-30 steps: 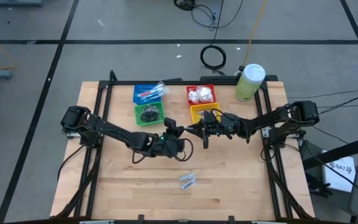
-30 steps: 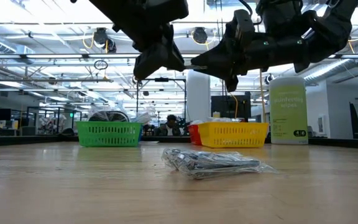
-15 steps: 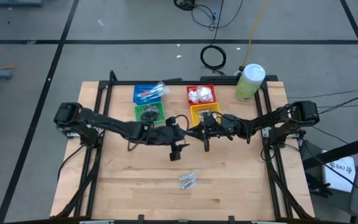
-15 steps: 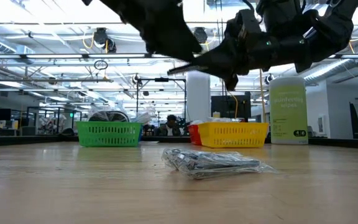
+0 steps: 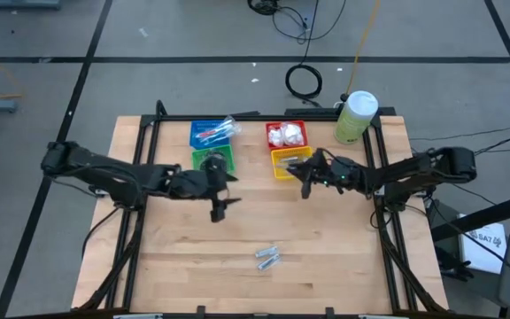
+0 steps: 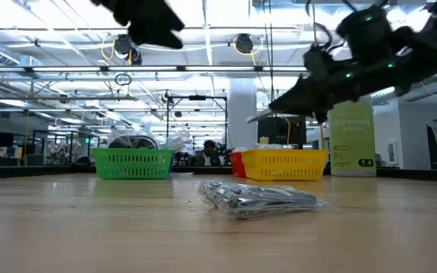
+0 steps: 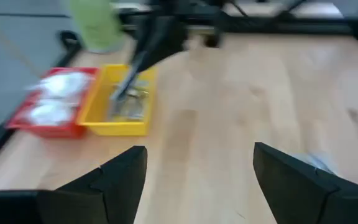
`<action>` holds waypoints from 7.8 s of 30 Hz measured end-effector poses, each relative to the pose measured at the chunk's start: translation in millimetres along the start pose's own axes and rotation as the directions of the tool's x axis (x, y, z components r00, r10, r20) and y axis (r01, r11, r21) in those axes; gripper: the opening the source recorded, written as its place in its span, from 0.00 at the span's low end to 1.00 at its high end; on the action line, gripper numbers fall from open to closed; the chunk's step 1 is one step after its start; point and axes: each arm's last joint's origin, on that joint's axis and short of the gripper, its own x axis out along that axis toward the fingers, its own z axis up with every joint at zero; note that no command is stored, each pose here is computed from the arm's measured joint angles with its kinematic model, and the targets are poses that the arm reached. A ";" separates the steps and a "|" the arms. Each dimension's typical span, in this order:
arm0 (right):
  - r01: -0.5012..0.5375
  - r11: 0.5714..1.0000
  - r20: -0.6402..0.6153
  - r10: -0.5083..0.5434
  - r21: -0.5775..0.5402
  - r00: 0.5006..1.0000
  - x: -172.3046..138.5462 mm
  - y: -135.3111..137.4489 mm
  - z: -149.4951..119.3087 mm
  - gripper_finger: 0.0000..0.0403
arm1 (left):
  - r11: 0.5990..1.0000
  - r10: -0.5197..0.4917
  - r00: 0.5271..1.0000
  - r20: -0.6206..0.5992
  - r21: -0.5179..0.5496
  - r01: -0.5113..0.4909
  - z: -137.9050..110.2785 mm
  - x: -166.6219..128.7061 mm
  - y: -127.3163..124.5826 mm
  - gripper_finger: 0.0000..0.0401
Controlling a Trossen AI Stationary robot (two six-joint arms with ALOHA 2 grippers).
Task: Pick & Place Travel size toiletries
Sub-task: Put the nail cutter into the yellow bin
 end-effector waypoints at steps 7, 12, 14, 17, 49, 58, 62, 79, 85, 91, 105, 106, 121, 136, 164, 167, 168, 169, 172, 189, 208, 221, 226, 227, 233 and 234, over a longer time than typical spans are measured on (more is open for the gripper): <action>0.136 0.990 -0.030 -0.135 0.039 0.990 -19.1 -25.1 -17.9 0.12 | 0.980 0.141 0.983 0.114 -0.159 -0.123 -43.9 -25.2 18.5 0.72; 0.191 0.980 -0.072 -0.186 0.055 0.980 -21.6 -36.8 -26.7 0.13 | 0.958 0.159 0.959 0.236 -0.272 -0.091 -62.3 -37.8 25.1 0.72; 0.185 0.981 -0.059 -0.181 0.061 0.982 -21.0 -36.8 -25.5 0.13 | 0.953 0.159 0.951 0.263 -0.291 -0.079 -66.2 -39.1 26.2 0.72; 0.199 0.979 -0.079 -0.195 0.052 0.978 -20.3 -38.1 -28.6 0.13 | 0.951 0.172 0.948 0.266 -0.297 -0.089 -71.6 -37.6 27.5 0.72; 0.141 0.988 0.019 -0.142 0.068 0.990 -19.5 -30.8 -19.6 0.41 | 0.937 -0.061 0.979 0.193 -0.328 0.123 -81.8 20.6 0.3 0.72; 0.141 0.988 0.022 -0.143 0.069 0.989 -19.5 -30.8 -19.3 0.41 | 0.955 -0.294 0.954 -0.065 -0.053 0.291 -68.7 78.1 -57.1 0.72; 0.142 0.988 0.021 -0.144 0.068 0.989 -19.5 -30.8 -19.4 0.41 | 0.940 -0.335 0.910 -0.246 -0.015 0.342 -57.4 97.8 -77.4 0.72; 0.139 0.986 0.019 -0.142 0.094 0.990 -19.5 -30.8 -19.6 0.41 | 0.964 -0.217 0.839 -0.498 0.027 0.265 -62.0 157.0 -111.4 0.72; 0.137 0.985 0.019 -0.139 0.102 0.990 -19.5 -30.4 -19.7 0.41 | 0.966 -0.227 0.832 -0.506 -0.009 0.258 -70.2 159.0 -122.9 0.72; 0.129 0.986 0.024 -0.132 0.109 0.991 -19.5 -29.2 -19.3 0.40 | 0.991 -0.063 0.841 -0.538 0.068 0.118 -75.9 153.2 -119.6 0.72; 0.130 0.986 0.023 -0.133 0.109 0.991 -19.5 -29.2 -19.3 0.41 | 0.989 0.147 0.752 -0.642 0.122 -0.089 -65.5 132.7 -75.6 0.72; 0.130 0.986 0.023 -0.133 0.109 0.991 -19.5 -29.2 -19.3 0.41 | 0.993 0.119 0.776 -0.619 0.097 -0.074 -57.7 128.1 -76.9 0.72; 0.120 0.986 0.022 -0.124 0.118 0.992 -19.4 -28.9 -19.2 0.41 | 0.963 -0.215 0.875 -0.435 0.056 0.265 -60.6 144.5 -138.0 0.72; 0.104 0.987 0.018 -0.107 0.120 0.994 -19.3 -28.4 -19.3 0.41 | 0.976 -0.191 0.842 -0.505 -0.009 0.217 -70.0 166.5 -107.2 0.72; 0.109 0.989 0.018 -0.111 0.096 0.994 -19.3 -28.6 -19.4 0.41 | 0.966 -0.243 0.867 -0.435 -0.031 0.255 -60.6 187.5 -62.6 0.72; 0.110 0.990 0.017 -0.112 0.094 0.994 -19.3 -28.6 -19.4 0.41 | 0.969 -0.247 0.886 -0.392 -0.095 0.228 -55.5 189.7 -61.8 0.72; 0.110 0.990 0.017 -0.112 0.093 0.994 -19.3 -28.6 -19.4 0.41 | 0.968 -0.250 0.891 -0.379 -0.130 0.217 -54.0 190.1 -62.1 0.72; 0.110 0.990 0.017 -0.112 0.093 0.994 -19.3 -28.6 -19.4 0.41 | 0.965 -0.252 0.893 -0.373 -0.162 0.205 -53.5 190.3 -62.4 0.72; 0.110 0.990 0.017 -0.112 0.093 0.994 -19.3 -28.6 -19.4 0.41 | 0.968 -0.252 0.891 -0.378 -0.095 0.234 -54.0 189.9 -63.1 0.72; 0.109 0.989 0.018 -0.111 0.101 0.994 -19.4 -28.6 -19.4 0.41 | 0.821 -0.366 0.892 -0.266 0.358 0.444 -43.3 189.3 -77.3 0.72; 0.107 0.989 0.022 -0.110 0.104 0.994 -19.6 -28.6 -19.2 0.41 | 0.805 -0.343 0.877 -0.337 0.376 0.460 -69.0 207.8 -76.2 0.72; 0.108 0.989 0.018 -0.111 0.101 0.994 -19.6 -28.6 -19.6 0.41 | 0.874 -0.340 0.818 -0.465 0.166 0.457 -80.9 205.4 -69.5 0.72; 0.107 0.989 0.018 -0.109 0.101 0.994 -19.6 -28.6 -19.6 0.41 | 0.888 -0.364 0.800 -0.477 0.083 0.453 -82.2 204.4 -70.2 0.72; 0.107 0.989 0.017 -0.109 0.101 0.994 -19.6 -28.6 -19.6 0.41 | 0.890 -0.364 0.800 -0.477 0.075 0.450 -82.4 204.2 -70.7 0.72; 0.107 0.989 0.017 -0.109 0.101 0.994 -19.5 -28.6 -19.6 0.41 | 0.883 -0.364 0.797 -0.482 0.095 0.460 -83.8 202.9 -74.8 0.69; 0.107 0.989 0.017 -0.109 0.101 0.994 -19.5 -28.6 -19.6 0.41 | 0.883 -0.363 0.797 -0.482 0.095 0.460 -84.0 203.0 -74.9 0.66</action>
